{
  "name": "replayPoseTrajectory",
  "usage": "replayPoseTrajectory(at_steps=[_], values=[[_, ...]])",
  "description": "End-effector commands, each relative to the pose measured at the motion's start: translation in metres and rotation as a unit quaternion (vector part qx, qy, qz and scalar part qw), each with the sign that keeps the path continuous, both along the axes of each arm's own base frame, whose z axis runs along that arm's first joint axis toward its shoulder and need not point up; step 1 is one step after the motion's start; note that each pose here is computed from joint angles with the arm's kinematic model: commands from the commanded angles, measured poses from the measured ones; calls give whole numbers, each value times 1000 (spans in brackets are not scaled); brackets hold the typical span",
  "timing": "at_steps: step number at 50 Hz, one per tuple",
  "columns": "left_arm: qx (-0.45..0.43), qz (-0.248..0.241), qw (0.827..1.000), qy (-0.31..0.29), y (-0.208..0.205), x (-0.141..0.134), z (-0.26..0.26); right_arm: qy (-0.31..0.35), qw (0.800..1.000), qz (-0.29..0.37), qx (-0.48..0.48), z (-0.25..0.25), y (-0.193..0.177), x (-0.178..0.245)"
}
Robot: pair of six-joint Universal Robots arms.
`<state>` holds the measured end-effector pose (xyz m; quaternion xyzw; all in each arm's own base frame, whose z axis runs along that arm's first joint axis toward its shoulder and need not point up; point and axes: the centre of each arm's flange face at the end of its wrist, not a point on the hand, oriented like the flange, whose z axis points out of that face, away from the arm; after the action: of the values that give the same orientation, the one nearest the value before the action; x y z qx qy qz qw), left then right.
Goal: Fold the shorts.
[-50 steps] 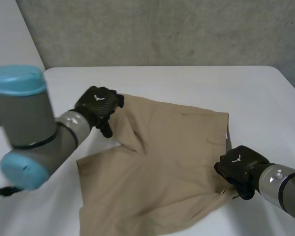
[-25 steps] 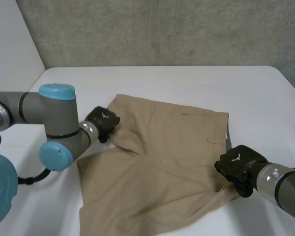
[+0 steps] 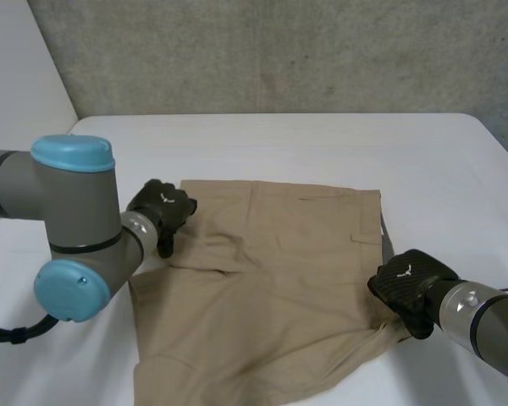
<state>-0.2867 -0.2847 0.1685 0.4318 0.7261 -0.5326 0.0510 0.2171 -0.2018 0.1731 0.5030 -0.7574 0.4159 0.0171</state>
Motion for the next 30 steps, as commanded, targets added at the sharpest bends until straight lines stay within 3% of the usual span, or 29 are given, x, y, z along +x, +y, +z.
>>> replayPoseTrajectory(at_steps=[1,10,16,30], values=[[-16,-5,1000,8,-4,-5,1,-1,1000,-2,-1,0,-1,0],[6,12,1000,-6,-23,-1,-27,0,1000,-2,3,-1,1,-1],[15,43,999,-11,-42,21,-34,0,1000,-1,3,-2,1,-1],[40,57,997,-18,-34,32,-40,-1,1000,-4,0,-1,-1,-2]])
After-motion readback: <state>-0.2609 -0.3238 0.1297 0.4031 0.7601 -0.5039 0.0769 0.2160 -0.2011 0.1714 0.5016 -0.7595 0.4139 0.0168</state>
